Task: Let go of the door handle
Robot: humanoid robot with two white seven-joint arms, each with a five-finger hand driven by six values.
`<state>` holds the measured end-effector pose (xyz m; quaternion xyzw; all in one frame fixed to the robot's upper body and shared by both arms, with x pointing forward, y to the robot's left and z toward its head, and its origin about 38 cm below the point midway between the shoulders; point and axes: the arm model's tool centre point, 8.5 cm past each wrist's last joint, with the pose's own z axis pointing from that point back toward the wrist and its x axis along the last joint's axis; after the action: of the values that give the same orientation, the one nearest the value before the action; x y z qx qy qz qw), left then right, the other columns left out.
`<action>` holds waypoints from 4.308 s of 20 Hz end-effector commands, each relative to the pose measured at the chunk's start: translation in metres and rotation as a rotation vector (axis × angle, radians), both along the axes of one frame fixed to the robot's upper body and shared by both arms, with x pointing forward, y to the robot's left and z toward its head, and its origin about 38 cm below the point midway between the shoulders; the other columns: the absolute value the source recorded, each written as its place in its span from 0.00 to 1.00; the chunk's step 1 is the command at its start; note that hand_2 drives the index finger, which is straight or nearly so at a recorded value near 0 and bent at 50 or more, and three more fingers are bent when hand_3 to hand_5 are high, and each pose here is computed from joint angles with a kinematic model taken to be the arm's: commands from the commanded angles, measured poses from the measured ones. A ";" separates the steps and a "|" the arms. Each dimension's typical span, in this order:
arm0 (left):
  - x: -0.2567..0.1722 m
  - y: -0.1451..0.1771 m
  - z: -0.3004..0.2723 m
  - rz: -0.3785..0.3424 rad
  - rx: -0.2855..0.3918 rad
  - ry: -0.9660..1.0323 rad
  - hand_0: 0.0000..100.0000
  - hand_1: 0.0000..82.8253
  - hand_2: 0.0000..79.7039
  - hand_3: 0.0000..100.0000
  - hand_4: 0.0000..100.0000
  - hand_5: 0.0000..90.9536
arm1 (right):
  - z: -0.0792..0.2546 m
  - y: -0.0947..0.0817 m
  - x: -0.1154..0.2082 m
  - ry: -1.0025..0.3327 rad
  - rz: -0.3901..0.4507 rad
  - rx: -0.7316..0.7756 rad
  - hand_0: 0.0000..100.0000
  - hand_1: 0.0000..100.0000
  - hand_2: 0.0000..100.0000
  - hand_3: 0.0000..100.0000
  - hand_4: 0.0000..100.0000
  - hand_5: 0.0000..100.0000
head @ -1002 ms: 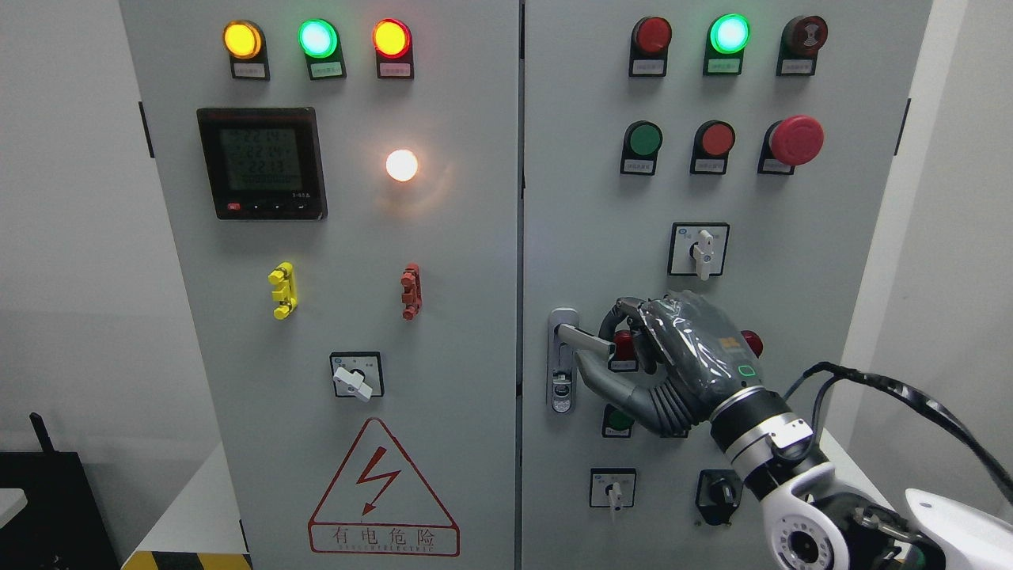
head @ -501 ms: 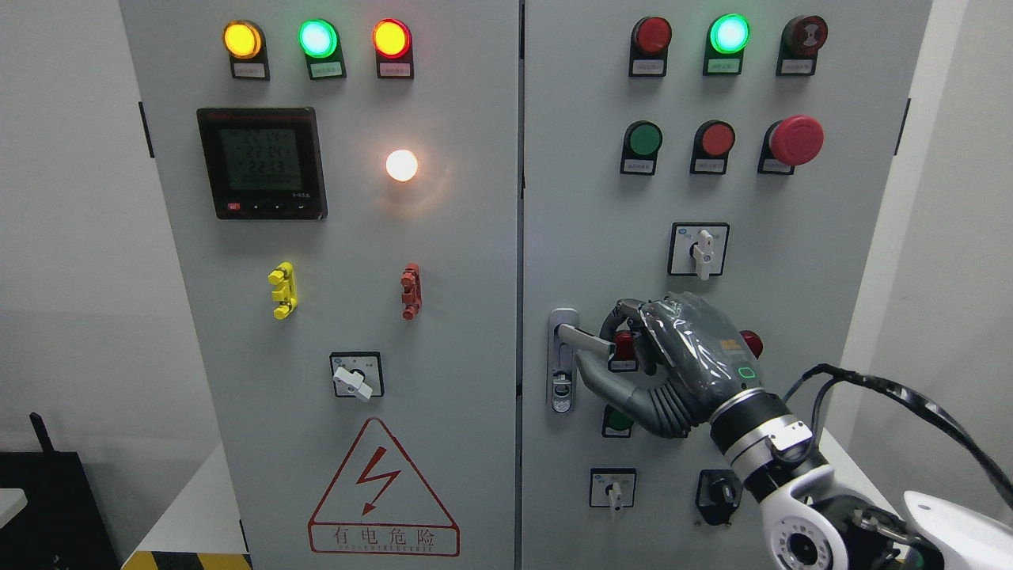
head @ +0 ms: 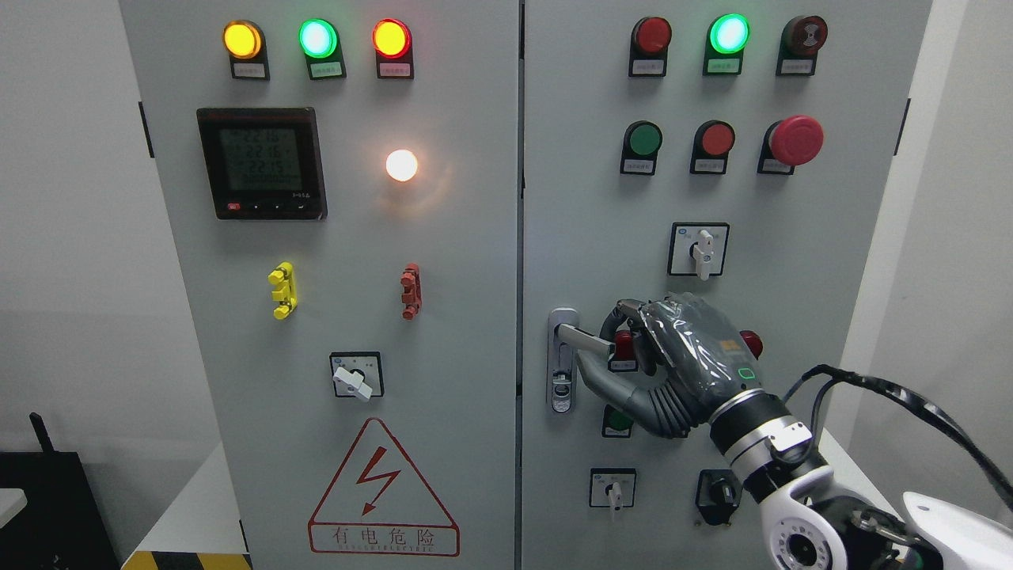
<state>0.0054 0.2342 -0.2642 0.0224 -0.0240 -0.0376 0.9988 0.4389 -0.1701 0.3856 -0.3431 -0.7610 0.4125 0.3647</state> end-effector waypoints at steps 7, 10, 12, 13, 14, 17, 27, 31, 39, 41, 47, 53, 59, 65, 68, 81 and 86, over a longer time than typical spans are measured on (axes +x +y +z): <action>-0.001 0.000 0.000 0.001 0.001 0.005 0.12 0.47 0.00 0.00 0.00 0.00 | -0.003 0.001 0.000 0.006 0.002 0.002 0.38 0.29 0.53 1.00 1.00 1.00; -0.001 0.000 0.000 0.001 0.001 0.005 0.12 0.47 0.00 0.00 0.00 0.00 | -0.004 0.002 0.000 0.009 0.004 0.001 0.38 0.29 0.53 1.00 1.00 1.00; -0.001 0.000 0.000 0.002 0.001 0.007 0.12 0.47 0.00 0.00 0.00 0.00 | -0.004 0.002 0.000 0.009 0.004 0.001 0.38 0.29 0.53 1.00 1.00 1.00; -0.001 0.000 0.000 0.001 0.001 0.005 0.12 0.47 0.00 0.00 0.00 0.00 | -0.003 0.002 0.000 0.007 0.003 0.003 0.38 0.29 0.53 1.00 1.00 1.00; -0.001 0.000 0.000 0.001 0.001 0.005 0.12 0.47 0.00 0.00 0.00 0.00 | -0.004 0.004 0.000 0.009 0.008 0.003 0.38 0.29 0.53 1.00 1.00 1.00; -0.001 0.000 0.000 0.001 0.001 0.005 0.12 0.47 0.00 0.00 0.00 0.00 | -0.003 0.008 -0.001 0.009 0.018 0.007 0.38 0.30 0.54 1.00 1.00 1.00; -0.001 0.000 0.000 0.001 0.001 0.005 0.12 0.47 0.00 0.00 0.00 0.00 | -0.003 0.009 -0.001 0.009 0.020 0.007 0.38 0.30 0.55 1.00 1.00 1.00; -0.001 0.000 0.000 0.001 0.001 0.005 0.12 0.47 0.00 0.00 0.00 0.00 | -0.003 0.008 -0.001 0.008 0.018 0.008 0.39 0.30 0.56 1.00 1.00 1.00; -0.001 0.000 0.000 0.001 0.001 0.005 0.12 0.47 0.00 0.00 0.00 0.00 | -0.003 0.008 -0.001 0.008 0.018 0.008 0.40 0.30 0.57 1.00 1.00 1.00; -0.001 0.000 0.000 0.001 0.001 0.005 0.12 0.47 0.00 0.00 0.00 0.00 | -0.003 0.008 -0.001 0.008 0.018 0.008 0.40 0.30 0.57 1.00 1.00 1.00; -0.001 0.000 0.000 0.001 0.001 0.005 0.12 0.47 0.00 0.00 0.00 0.00 | -0.004 0.008 -0.001 0.011 0.018 0.008 0.40 0.30 0.59 1.00 1.00 1.00; -0.001 0.000 0.000 0.001 0.001 0.005 0.12 0.47 0.00 0.00 0.00 0.00 | -0.005 0.008 -0.001 0.012 0.019 0.008 0.41 0.30 0.59 1.00 1.00 1.00; -0.001 0.000 0.000 0.001 0.001 0.005 0.12 0.47 0.00 0.00 0.00 0.00 | -0.005 0.008 -0.002 0.012 0.020 0.009 0.41 0.30 0.60 1.00 1.00 1.00; -0.001 0.000 0.000 0.001 0.001 0.005 0.12 0.47 0.00 0.00 0.00 0.00 | -0.004 0.008 -0.002 0.010 0.020 0.012 0.41 0.30 0.61 1.00 1.00 1.00; -0.001 0.000 0.000 0.001 0.001 0.005 0.12 0.47 0.00 0.00 0.00 0.00 | -0.006 0.007 -0.002 0.014 0.019 0.012 0.41 0.30 0.62 1.00 1.00 1.00; -0.001 0.000 0.000 0.001 0.001 0.005 0.12 0.47 0.00 0.00 0.00 0.00 | -0.008 0.007 -0.002 0.016 0.018 0.012 0.42 0.31 0.64 1.00 1.00 1.00; -0.001 0.000 0.000 0.001 0.001 0.005 0.12 0.47 0.00 0.00 0.00 0.00 | -0.007 0.005 -0.003 0.015 0.015 0.024 0.43 0.30 0.65 1.00 1.00 1.00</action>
<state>0.0054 0.2341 -0.2642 0.0224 -0.0241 -0.0376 0.9988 0.4364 -0.1634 0.3776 -0.3302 -0.7645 0.4121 0.3698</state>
